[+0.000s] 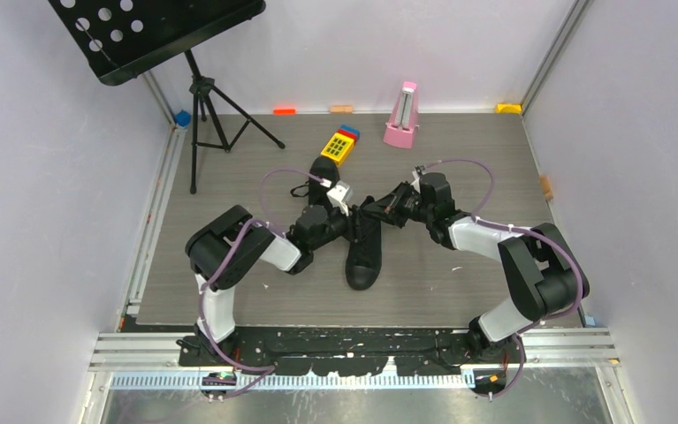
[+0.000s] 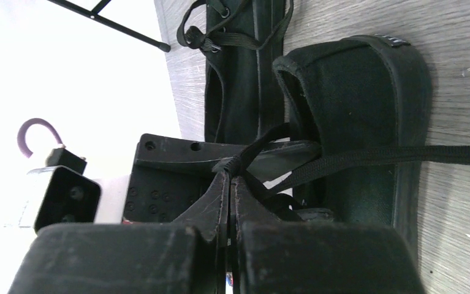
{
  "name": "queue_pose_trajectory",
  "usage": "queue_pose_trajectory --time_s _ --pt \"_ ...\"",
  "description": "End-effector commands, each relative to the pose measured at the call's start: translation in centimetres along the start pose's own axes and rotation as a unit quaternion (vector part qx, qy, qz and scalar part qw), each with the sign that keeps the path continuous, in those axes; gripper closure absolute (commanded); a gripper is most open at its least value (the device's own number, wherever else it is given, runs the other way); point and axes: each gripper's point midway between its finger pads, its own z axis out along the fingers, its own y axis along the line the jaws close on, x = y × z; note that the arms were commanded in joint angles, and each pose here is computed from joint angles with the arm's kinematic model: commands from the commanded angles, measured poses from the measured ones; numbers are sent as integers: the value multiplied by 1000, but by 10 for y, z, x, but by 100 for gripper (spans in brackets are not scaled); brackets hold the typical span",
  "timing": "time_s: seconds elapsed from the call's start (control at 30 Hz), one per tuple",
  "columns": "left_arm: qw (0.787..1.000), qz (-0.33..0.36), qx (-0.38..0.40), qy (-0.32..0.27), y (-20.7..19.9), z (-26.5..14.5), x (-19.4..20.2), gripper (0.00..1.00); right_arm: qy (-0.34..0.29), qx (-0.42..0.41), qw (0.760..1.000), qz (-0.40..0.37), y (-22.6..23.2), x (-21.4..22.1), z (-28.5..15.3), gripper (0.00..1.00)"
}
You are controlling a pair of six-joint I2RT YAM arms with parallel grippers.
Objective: Tie the shoes
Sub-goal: Wrap the shoelace around the shoelace.
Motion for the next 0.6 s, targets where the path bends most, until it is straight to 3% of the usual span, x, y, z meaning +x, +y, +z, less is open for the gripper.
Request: queue_pose_trajectory --time_s 0.0,0.13,0.57 --pt "995 17 -1 -95 0 -1 -29 54 -11 -35 999 8 17 -5 -2 100" --pt "991 42 4 -128 -3 -4 -38 54 -13 -39 999 25 19 -5 -4 100" --pt "987 85 12 -137 -16 -1 -40 56 -31 -16 998 59 -1 -5 -11 100"
